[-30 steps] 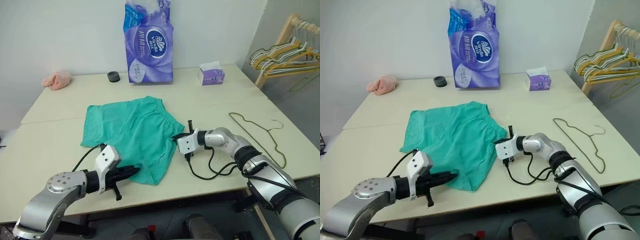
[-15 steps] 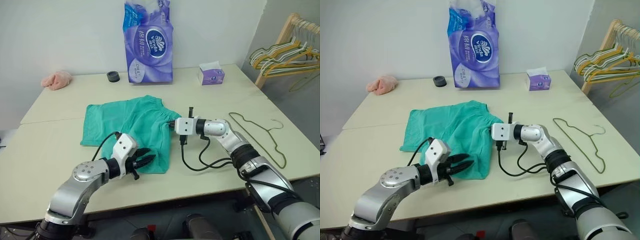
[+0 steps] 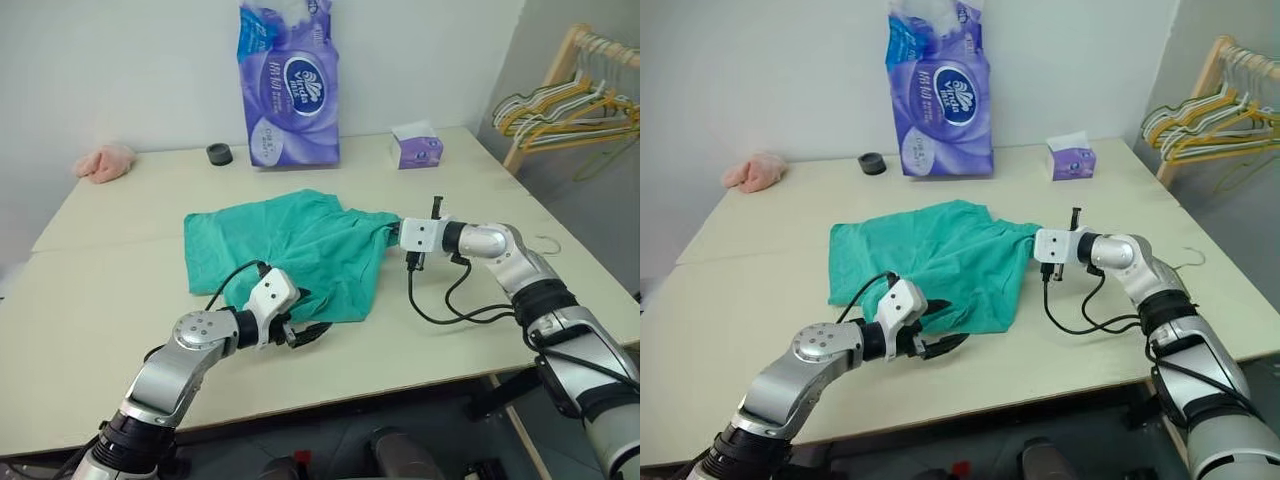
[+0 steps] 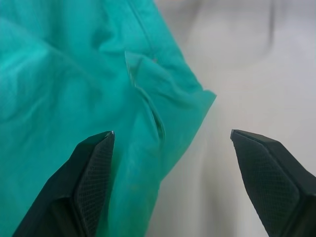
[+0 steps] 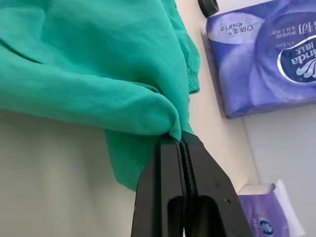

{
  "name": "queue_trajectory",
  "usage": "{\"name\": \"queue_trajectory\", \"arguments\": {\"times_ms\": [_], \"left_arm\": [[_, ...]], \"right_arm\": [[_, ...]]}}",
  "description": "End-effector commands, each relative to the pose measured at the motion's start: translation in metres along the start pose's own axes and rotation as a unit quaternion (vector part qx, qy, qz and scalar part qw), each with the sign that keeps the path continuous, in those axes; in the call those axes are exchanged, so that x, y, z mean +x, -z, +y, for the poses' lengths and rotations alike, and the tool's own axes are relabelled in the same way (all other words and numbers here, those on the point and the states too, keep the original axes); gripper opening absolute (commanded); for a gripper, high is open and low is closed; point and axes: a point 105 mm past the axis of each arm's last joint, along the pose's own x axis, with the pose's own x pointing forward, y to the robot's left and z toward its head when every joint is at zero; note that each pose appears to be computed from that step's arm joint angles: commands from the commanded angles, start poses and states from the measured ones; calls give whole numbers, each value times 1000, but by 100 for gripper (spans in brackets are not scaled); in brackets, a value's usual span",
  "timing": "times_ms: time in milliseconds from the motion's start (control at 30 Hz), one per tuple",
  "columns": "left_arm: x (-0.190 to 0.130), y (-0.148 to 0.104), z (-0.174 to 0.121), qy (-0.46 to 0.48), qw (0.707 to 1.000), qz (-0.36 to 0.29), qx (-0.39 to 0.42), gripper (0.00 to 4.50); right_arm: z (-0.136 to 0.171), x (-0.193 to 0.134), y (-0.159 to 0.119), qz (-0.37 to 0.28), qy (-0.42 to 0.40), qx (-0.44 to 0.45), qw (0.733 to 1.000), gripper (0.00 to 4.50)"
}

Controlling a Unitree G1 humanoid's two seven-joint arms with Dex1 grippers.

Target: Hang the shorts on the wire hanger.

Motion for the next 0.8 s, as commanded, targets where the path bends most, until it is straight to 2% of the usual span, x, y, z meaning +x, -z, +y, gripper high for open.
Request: {"name": "queue_trajectory", "arguments": {"times_ms": [33, 67, 167, 533, 633, 800], "left_arm": [[4, -5, -2, 1, 1000, -9, 21, 398], [5, -4, -1, -2, 1000, -5, 28, 398], [10, -4, 5, -19, 999, -11, 28, 343], [19, 5, 5, -41, 999, -10, 22, 3], [13, 7, 1, -25, 999, -5, 19, 3], [-8, 8, 4, -12, 999, 5, 32, 3]], "right_arm": [[-15, -5, -21, -34, 20, 7, 999, 0], [-15, -5, -23, -36, 19, 13, 999, 0], [-9, -6, -29, -43, 7, 20, 999, 0], [2, -4, -34, -46, -14, 30, 998, 0], [0, -5, -31, -39, -10, 24, 999, 0], [-19, -10, -8, 12, 19, -14, 1000, 0]]}}
